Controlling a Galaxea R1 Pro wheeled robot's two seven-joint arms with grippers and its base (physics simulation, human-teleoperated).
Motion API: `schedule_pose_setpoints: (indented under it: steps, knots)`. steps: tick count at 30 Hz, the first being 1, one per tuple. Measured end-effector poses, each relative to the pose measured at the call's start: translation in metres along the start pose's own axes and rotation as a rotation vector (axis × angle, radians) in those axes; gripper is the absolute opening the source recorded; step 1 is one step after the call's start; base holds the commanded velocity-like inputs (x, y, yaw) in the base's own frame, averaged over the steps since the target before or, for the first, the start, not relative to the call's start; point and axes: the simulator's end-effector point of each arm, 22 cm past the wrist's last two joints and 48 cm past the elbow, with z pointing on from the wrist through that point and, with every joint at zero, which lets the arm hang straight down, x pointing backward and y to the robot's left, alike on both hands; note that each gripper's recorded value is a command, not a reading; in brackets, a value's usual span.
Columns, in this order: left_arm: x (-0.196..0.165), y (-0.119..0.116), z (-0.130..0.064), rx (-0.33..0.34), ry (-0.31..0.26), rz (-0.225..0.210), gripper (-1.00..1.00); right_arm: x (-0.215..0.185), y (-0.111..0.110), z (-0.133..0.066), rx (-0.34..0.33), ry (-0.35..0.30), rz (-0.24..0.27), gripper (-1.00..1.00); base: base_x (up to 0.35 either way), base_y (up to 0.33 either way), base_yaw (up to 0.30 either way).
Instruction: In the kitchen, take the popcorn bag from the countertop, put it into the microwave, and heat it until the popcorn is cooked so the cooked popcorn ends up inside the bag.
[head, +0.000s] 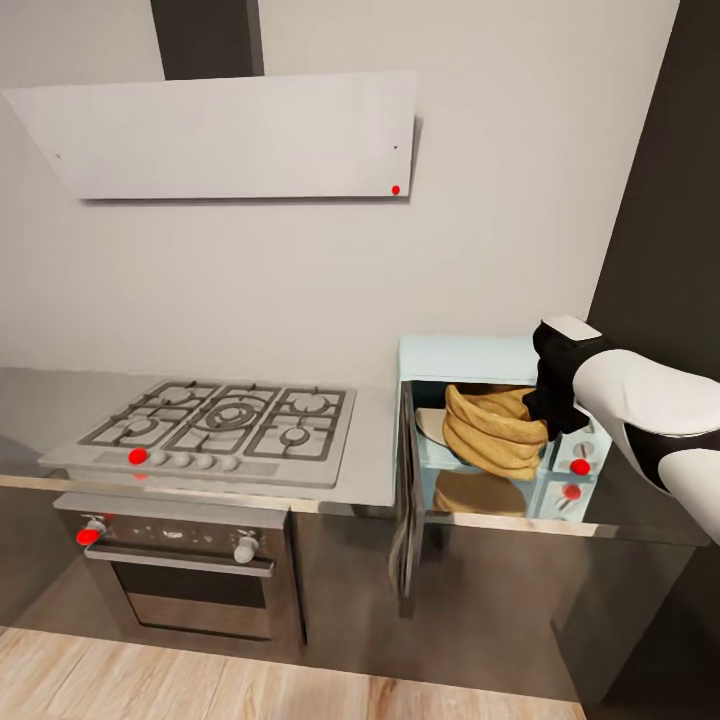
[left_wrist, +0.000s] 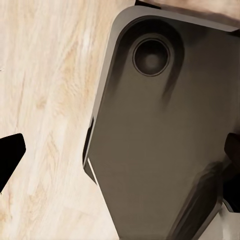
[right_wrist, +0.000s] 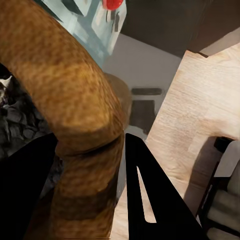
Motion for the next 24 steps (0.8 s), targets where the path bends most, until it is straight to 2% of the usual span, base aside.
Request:
schedule_pose_setpoints:
  steps: [24]
  knots:
    - [-0.0004, 0.0012, 0.0001, -0.002, 0.0, 0.0, 1.0, 0.0007, 0.0005, 0.0004, 0.0, 0.003, 0.001, -1.0, 0.021, 0.004, 0.0]
